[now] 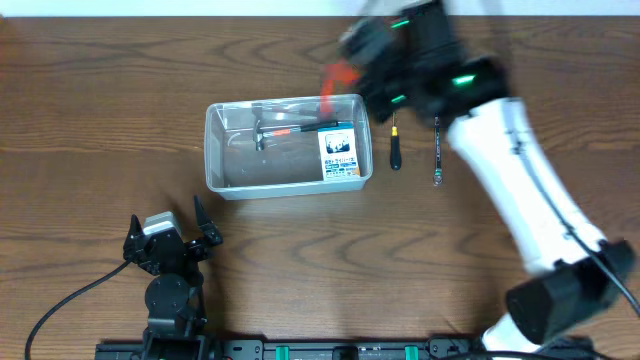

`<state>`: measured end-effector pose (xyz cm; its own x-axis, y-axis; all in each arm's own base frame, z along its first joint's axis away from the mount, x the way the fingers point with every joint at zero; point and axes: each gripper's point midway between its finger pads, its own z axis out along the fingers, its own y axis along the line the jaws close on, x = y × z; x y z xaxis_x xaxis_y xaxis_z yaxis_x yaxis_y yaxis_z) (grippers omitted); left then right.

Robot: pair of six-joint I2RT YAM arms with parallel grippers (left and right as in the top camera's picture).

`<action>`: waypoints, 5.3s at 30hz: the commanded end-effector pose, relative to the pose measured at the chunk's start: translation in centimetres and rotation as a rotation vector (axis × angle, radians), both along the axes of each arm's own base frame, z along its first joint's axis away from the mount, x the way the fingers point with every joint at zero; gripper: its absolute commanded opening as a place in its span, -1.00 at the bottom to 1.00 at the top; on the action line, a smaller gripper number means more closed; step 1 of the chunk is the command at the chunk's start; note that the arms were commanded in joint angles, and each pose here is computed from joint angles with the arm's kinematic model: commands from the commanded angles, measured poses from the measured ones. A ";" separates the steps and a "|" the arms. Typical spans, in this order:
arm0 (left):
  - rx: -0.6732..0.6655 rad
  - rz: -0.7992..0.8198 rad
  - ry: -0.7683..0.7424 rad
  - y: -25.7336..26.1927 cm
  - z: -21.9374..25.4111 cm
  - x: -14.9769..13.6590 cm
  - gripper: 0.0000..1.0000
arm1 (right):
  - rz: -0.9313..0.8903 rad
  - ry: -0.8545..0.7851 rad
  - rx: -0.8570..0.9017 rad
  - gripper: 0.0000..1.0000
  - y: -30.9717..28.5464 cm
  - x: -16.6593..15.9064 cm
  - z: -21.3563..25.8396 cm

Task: Pack container
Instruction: 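Carry the pliers into the container and release them, then grasp the silver wrench with the right gripper, then carry the wrench into the container and release it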

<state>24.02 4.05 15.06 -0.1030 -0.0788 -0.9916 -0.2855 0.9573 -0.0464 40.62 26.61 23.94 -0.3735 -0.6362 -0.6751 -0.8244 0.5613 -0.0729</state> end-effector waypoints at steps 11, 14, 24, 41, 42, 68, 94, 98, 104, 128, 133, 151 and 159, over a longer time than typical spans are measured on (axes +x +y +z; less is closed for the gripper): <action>0.009 0.016 0.048 0.3 -1.6 -0.2 0.96 | 0.456 -0.148 -0.236 -0.98 10.2 0.4 -14.2; 0.009 0.016 0.048 0.3 -1.6 -0.2 0.96 | 0.495 -0.124 -0.224 -0.97 11.7 -0.3 -16.5; 0.009 0.016 0.048 0.3 -1.6 -0.2 0.96 | 0.447 -0.136 -0.301 -0.17 14.5 -1.7 -19.8; 0.009 0.016 0.048 0.3 -1.6 -0.2 0.96 | -0.399 0.068 -0.104 -0.13 -9.1 4.6 -1.3; 0.009 0.016 0.048 0.3 -1.6 -0.2 0.96 | -0.425 0.100 -0.078 -0.15 -10.5 4.5 -1.1; 0.009 0.016 0.048 0.3 -1.6 -0.2 0.96 | -0.978 0.797 -0.124 -0.39 -21.2 -1.3 -21.5; 0.009 0.016 0.048 0.3 -1.6 -0.2 0.96 | -1.013 0.792 -0.224 -0.73 -21.5 -1.2 -25.7; 0.009 0.016 0.048 0.3 -1.6 -0.2 0.96 | -1.012 0.782 -0.217 -0.98 -21.5 -0.9 -25.5; 0.009 0.016 0.048 0.3 -1.6 -0.2 0.96 | -0.913 0.682 -0.145 -0.97 -20.4 1.5 -20.9; 0.009 0.016 0.048 0.3 -1.6 -0.2 0.96 | 0.535 -0.092 -0.391 -0.97 8.4 -3.2 -13.8; 0.009 0.016 0.048 0.3 -1.6 -0.2 0.96 | 0.526 -0.071 -0.428 -0.97 8.6 -1.7 -18.4; 0.009 0.016 0.048 0.3 -1.6 -0.2 0.96 | -0.271 -0.082 -0.210 0.17 1.6 3.5 -2.5; 0.009 0.016 0.048 0.3 -1.6 -0.2 0.96 | -0.912 0.296 -0.035 -0.20 -13.8 3.6 -3.0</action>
<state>24.02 4.05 15.05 -0.1034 -0.0787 -0.9915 -0.2855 0.9573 -0.0463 44.35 16.19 24.51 -0.7469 -0.3577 -0.5605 -0.3510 0.9281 -0.1246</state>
